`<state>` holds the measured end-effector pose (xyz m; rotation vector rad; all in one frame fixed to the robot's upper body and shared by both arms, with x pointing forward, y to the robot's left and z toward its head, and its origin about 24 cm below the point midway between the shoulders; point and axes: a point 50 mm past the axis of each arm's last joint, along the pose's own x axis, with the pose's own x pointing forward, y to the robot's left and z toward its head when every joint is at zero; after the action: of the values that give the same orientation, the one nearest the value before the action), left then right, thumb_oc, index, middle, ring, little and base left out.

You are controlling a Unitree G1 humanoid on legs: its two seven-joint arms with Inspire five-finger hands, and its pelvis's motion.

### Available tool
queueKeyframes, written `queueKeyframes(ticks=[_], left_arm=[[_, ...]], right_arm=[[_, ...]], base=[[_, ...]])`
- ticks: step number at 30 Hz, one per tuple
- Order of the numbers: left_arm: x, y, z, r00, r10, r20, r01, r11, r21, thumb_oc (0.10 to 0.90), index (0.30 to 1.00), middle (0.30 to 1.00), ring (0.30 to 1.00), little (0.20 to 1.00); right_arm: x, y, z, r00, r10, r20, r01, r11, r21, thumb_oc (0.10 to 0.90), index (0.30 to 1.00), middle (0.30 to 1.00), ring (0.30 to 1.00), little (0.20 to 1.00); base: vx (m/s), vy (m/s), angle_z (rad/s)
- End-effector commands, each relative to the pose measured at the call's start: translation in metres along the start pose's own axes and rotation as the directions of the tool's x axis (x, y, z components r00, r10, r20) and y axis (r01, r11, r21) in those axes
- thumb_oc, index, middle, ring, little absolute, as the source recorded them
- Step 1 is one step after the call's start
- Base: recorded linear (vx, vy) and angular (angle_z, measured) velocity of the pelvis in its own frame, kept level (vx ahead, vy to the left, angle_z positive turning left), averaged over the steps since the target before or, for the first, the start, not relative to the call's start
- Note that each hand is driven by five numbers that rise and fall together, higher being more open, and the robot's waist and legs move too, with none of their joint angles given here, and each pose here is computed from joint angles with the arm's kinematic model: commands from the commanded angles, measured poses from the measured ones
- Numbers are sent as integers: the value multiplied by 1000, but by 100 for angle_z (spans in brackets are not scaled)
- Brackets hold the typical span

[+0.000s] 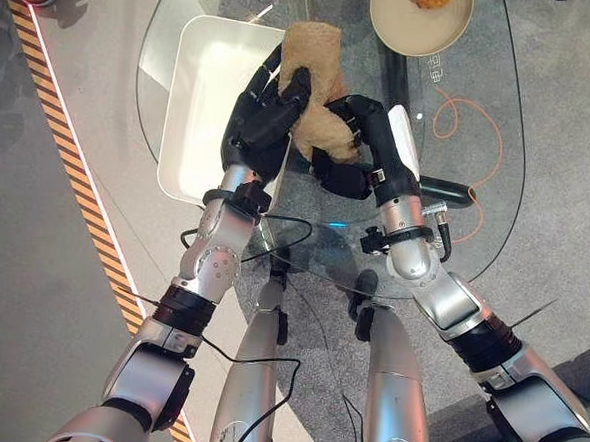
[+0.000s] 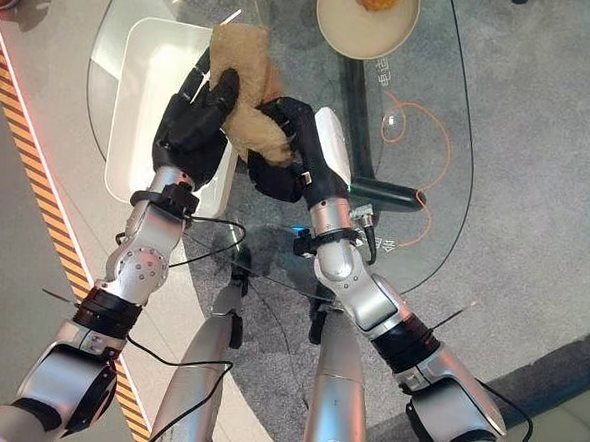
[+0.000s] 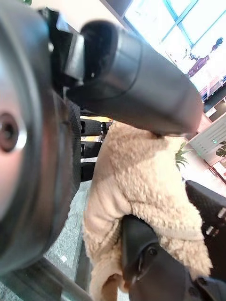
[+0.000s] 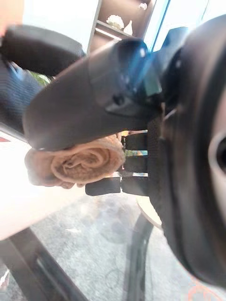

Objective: Wipe the table with a cloth and put it in the basket.

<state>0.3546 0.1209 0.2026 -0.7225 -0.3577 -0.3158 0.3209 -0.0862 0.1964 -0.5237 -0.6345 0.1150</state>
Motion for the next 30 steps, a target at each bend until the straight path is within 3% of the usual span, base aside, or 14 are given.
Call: queueKeyframes(ticks=[1, 15, 16, 18, 19, 30], left_arm=[[19, -70, 33, 927, -330, 178, 327, 944, 46, 100, 300, 300, 300, 200], [20, -72, 38, 920, -332, 210, 330, 943, 43, 100, 300, 300, 300, 200], [20, -71, 38, 920, -329, 214, 328, 944, 43, 100, 300, 300, 300, 200], [19, -71, 38, 920, -324, 221, 324, 945, 41, 100, 300, 300, 300, 200], [19, -71, 38, 920, -322, 225, 321, 946, 41, 100, 300, 300, 300, 200], [17, -67, 50, 905, -259, 338, 258, 965, 49, 100, 300, 300, 300, 200]], right_arm=[[24, -13, 104, 891, -93, 444, 22, 986, 162, 100, 300, 300, 300, 200], [26, -14, 104, 891, -95, 443, 26, 987, 161, 100, 300, 300, 300, 200], [26, -14, 104, 892, -96, 442, 25, 986, 164, 221, 404, 404, 404, 321], [26, -14, 104, 893, -99, 439, 27, 985, 169, 701, 815, 815, 815, 801], [26, -14, 104, 894, -101, 437, 29, 985, 170, 800, 900, 900, 900, 900], [26, -14, 104, 889, -116, 443, 40, 983, 178, 800, 900, 900, 900, 900]], base=[[0, 0, 0], [0, 0, 0], [0, 0, 0], [0, 0, 0], [0, 0, 0], [0, 0, 0]])
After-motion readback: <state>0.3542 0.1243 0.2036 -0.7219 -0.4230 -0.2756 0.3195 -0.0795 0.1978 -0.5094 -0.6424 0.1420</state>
